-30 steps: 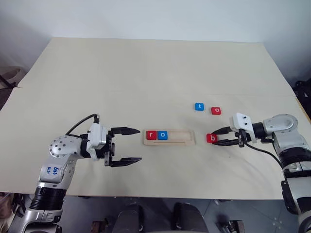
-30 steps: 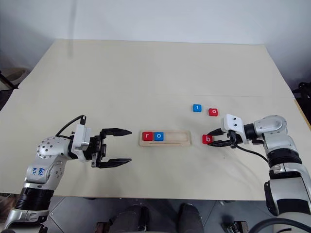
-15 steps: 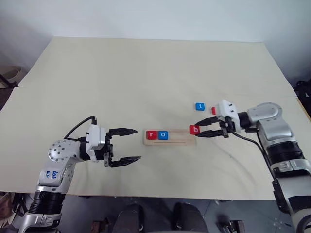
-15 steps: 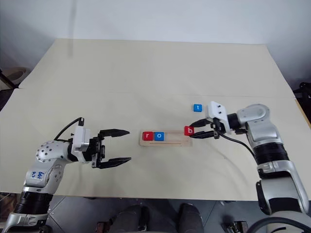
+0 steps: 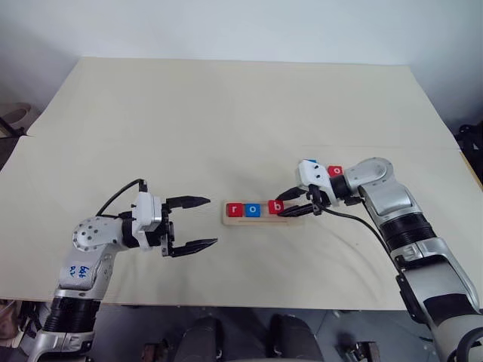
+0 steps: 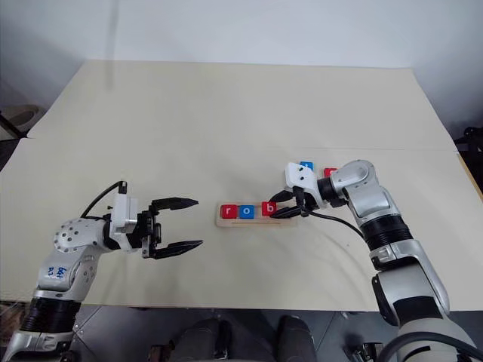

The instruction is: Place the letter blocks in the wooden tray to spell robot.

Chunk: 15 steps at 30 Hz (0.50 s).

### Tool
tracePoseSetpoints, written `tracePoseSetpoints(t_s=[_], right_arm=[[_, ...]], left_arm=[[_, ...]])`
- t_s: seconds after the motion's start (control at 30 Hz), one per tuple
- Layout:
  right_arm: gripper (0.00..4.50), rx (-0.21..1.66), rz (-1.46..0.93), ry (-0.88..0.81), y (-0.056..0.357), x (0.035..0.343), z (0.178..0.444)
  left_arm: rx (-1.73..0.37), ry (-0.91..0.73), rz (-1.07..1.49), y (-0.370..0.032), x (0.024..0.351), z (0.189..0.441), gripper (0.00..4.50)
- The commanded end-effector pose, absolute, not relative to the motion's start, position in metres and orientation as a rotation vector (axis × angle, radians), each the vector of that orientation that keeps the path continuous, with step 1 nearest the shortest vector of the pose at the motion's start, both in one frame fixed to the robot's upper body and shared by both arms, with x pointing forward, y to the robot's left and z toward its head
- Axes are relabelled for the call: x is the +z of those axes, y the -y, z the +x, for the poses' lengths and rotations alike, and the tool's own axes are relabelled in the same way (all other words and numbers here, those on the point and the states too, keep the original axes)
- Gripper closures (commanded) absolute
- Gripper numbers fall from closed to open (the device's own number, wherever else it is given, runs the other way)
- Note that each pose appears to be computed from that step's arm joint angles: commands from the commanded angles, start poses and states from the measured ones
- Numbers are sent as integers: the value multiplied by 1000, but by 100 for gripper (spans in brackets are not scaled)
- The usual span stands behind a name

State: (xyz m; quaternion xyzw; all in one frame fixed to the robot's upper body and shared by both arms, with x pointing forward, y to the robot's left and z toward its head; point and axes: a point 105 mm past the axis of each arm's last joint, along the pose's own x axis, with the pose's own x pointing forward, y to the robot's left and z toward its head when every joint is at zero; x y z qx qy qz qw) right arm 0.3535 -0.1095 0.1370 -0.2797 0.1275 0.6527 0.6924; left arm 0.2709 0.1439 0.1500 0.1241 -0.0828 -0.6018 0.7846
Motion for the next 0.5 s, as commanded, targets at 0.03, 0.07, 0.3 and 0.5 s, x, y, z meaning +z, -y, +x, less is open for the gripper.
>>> tracePoseSetpoints(t_s=[0.03,0.07,0.3,0.5], right_arm=[[303,1466,-637,-248,101,143,352],[303,1465,-636,-248,100,143,353],[143,1451,-628,-274,101,141,354],[47,1442,-592,-220,109,158,349]], left_arm=[[-1282,222,294,-145,158,269,0],[-1281,223,294,-145,158,269,0],[-1273,226,298,-145,159,269,0],[-1268,228,298,-145,160,269,0]])
